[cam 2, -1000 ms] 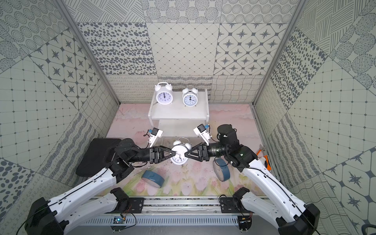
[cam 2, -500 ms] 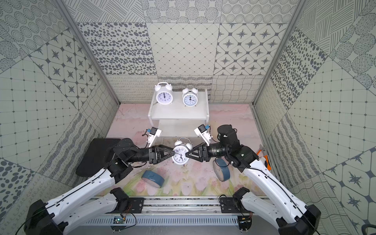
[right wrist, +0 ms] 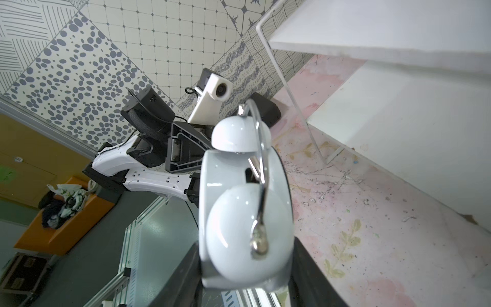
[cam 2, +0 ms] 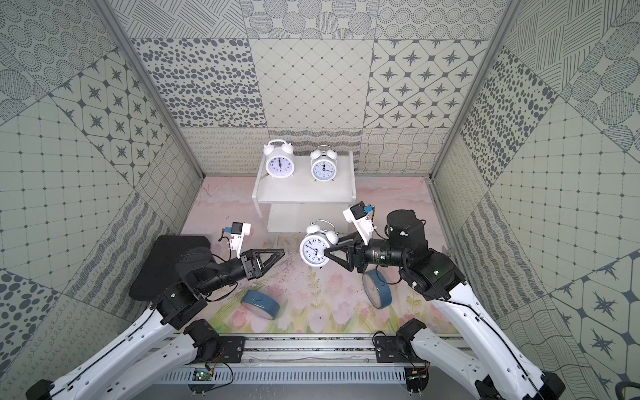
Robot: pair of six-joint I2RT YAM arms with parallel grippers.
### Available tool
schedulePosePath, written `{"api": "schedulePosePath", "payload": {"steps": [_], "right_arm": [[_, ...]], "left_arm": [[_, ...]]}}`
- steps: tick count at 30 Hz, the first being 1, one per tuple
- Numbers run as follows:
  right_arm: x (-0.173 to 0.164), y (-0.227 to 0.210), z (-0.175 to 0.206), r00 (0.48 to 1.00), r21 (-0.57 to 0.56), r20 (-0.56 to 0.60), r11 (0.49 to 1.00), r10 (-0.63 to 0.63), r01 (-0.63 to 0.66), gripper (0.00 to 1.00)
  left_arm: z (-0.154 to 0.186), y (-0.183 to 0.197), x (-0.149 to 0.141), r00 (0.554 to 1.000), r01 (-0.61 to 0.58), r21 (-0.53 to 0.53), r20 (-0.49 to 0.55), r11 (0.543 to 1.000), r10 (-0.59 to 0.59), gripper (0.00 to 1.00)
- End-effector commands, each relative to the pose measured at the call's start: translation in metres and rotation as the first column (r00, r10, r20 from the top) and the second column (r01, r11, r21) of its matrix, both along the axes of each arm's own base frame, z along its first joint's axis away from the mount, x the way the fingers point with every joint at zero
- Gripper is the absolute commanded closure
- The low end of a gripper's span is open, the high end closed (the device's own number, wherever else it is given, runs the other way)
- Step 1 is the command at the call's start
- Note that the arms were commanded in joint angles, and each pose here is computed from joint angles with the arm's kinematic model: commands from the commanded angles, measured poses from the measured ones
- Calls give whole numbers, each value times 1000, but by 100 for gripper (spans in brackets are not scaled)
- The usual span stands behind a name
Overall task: Place the alarm clocks on the shelf by style
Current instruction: Place the alarm on the shelf.
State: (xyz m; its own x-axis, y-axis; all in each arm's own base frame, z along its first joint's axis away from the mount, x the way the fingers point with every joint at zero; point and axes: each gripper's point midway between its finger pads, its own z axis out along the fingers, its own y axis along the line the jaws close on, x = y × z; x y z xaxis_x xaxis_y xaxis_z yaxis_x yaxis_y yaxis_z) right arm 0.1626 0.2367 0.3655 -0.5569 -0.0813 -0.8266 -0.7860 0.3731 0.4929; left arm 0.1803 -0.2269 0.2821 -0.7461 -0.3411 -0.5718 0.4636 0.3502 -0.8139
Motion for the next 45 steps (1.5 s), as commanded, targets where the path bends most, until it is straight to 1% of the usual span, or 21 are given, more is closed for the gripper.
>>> {"api": "schedulePosePath", "payload": {"steps": [1,3,8,14,21,25,29,35,45], "right_arm": [[7,0,58,972,47,235,999,-14,3,67],[15,4,79,957,44,290,999,-12,-1,67],[40,23,113,930,29,368,999,13,-26,67],[78,48,137,896,9,444,1000,13,-19,67],[115,88,129,863,-89,502,996,50,-6,68],[129,107,122,846,-150,525,989,91,-13,68],[141,123,112,843,-207,518,977,143,-38,67],[149,132,101,847,-276,491,959,202,-69,67],[154,134,83,862,-328,454,942,225,-73,67]], "left_arm": [[-53,47,26,949,-289,197,-74,937,308,5],[-57,49,28,944,-293,219,-87,931,318,8],[-63,46,32,941,-281,261,-112,924,318,11],[-72,46,35,934,-276,304,-140,912,330,15],[-74,48,38,929,-283,323,-141,903,341,17],[-76,51,38,926,-290,326,-142,900,350,18],[-76,51,38,930,-280,322,-143,904,339,19],[-77,53,40,928,-283,326,-144,902,343,21],[-84,54,40,928,-276,316,-158,908,337,23]]}}
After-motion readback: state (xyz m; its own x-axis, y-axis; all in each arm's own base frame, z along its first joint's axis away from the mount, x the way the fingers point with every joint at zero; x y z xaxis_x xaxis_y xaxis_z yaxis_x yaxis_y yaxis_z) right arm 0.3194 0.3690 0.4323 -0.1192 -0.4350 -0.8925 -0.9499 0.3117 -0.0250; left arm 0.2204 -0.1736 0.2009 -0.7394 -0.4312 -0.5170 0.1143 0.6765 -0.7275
